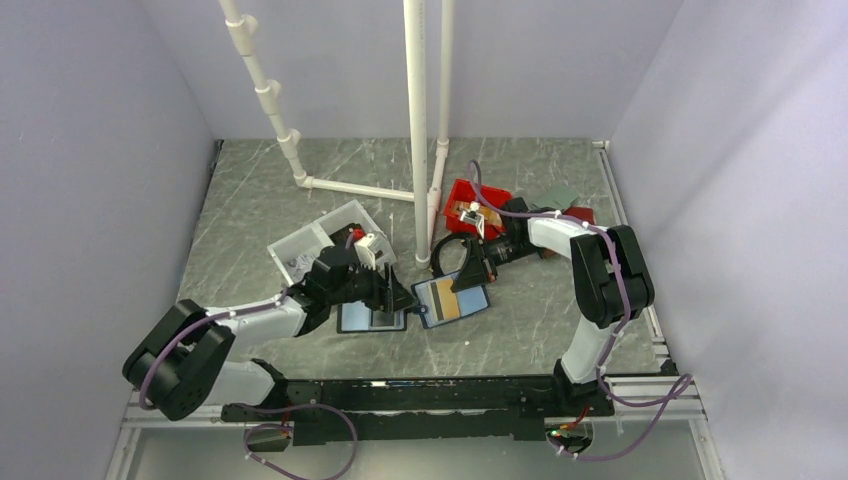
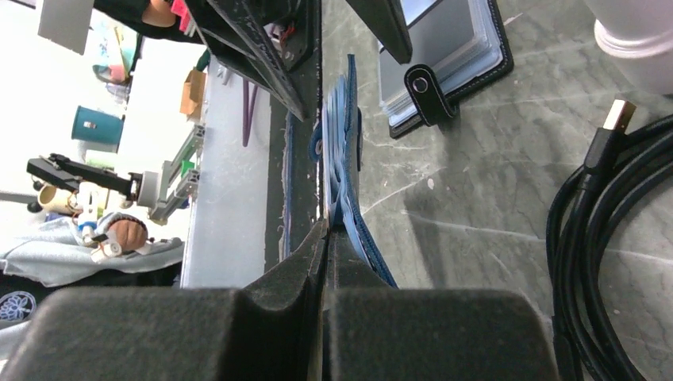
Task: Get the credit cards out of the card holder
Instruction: Remove the credit card from the card holder.
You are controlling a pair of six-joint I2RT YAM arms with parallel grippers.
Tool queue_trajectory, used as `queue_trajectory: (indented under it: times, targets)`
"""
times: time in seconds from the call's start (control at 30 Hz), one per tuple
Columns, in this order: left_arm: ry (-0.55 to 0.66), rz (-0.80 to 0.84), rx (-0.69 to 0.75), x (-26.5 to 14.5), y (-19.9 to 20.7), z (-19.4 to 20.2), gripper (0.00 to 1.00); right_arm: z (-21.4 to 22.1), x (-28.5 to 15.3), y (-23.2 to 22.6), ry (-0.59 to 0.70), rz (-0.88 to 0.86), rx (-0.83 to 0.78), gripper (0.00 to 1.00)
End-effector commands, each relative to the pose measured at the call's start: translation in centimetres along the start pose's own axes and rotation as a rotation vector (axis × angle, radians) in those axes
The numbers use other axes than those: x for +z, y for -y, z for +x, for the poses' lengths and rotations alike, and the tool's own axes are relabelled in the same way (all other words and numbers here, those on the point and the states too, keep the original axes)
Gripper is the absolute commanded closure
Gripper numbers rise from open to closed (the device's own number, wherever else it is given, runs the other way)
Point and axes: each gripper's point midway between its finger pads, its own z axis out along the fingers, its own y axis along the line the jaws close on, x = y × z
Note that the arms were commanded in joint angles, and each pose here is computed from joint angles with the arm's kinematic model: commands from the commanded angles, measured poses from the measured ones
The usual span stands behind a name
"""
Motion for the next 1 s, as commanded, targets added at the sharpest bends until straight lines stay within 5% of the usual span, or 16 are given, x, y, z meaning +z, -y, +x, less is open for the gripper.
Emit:
queue_trajectory:
  times: [0.0, 0.37, 0.5, 0.7, 0.97]
  targets:
    - [0.038, 0.098, 0.046, 0.7, 1.8, -1.6, 0.25, -1.7, 0.1, -2.3, 0.034, -0.079, -0.101, 1.0]
    - [0.045, 0.224, -0.007, 1.9, 3.2, -1.9, 0.34, -1.6, 0.4, -2.5, 0.029, -0.095, -0.104, 1.0]
    - [0.029, 0.26, -0.022, 2.2, 3.5, -1.6, 0.52, -1.6, 0.4, -2.6, 0.028, -0.096, -0.107, 1.0]
    - [0.014, 0.331, -0.037, 2.5, 4.3, -1.4, 0.96, -1.6, 0.4, -2.6, 0.027, -0.094, -0.107, 1.0]
    - [0.05, 0.348, -0.072, 1.1, 3.6, -1.6, 1.0, -1.6, 0.2, -2.3, 0.025, -0.08, -0.101, 1.0]
